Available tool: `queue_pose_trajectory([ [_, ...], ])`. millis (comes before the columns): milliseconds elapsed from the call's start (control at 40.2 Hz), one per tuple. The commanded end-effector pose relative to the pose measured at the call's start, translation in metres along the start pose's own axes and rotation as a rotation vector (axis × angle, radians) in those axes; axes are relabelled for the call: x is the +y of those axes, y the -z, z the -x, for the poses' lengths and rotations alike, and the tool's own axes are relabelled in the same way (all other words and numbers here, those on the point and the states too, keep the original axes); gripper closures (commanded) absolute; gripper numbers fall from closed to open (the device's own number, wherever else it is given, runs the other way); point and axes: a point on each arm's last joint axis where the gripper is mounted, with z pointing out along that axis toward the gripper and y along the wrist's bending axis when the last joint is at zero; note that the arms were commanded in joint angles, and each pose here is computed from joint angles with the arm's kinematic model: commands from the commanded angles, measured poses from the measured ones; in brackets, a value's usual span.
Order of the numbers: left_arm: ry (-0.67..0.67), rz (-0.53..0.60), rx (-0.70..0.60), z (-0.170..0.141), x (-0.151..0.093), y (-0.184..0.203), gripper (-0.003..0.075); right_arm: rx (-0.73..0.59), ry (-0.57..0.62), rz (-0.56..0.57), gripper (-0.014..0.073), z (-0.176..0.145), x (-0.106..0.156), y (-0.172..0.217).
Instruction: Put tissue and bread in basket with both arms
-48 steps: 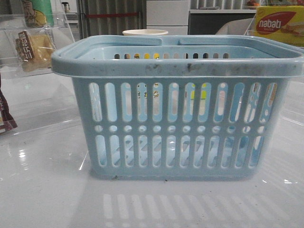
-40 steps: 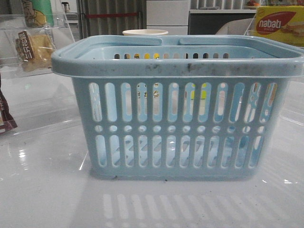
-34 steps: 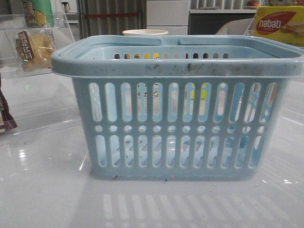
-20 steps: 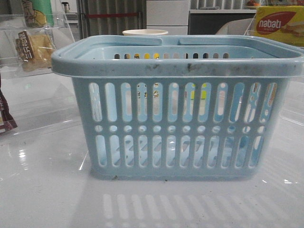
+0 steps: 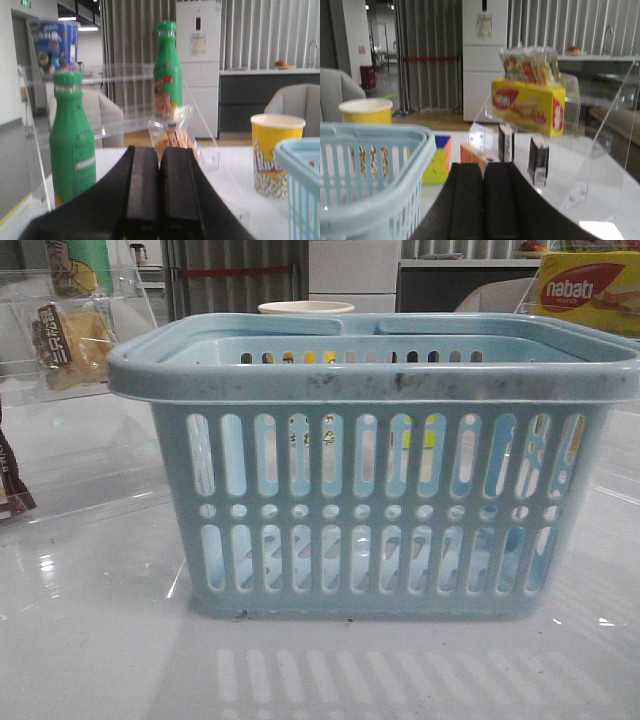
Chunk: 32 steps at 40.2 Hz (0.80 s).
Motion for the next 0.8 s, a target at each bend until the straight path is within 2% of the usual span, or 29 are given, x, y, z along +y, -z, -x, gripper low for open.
queue_pose_trajectory([
  [0,0.007,0.004,-0.153,0.050,0.002,0.003,0.0627,-0.189,0.004,0.002,0.0567,0.053,0.002,0.007],
  [174,0.006,-0.010,-0.095,0.096,0.003,-0.008,0.0627,-0.146,0.004,0.002,0.0567,0.101,0.005,0.001],
  [348,0.003,-0.033,0.072,0.126,0.003,-0.031,0.0627,0.044,0.004,-0.004,0.0567,0.124,0.006,-0.017],
  [447,0.003,-0.045,0.184,0.126,0.002,-0.044,0.0627,0.158,0.004,-0.009,0.0567,0.121,0.006,-0.031],
  [646,0.001,-0.062,0.375,0.105,0.001,-0.065,0.0627,0.384,0.003,-0.018,0.0567,0.099,0.005,-0.054],
  [770,0.002,-0.068,0.454,0.095,0.000,-0.075,0.0627,0.501,0.002,-0.023,0.0567,0.086,0.004,-0.064],
])
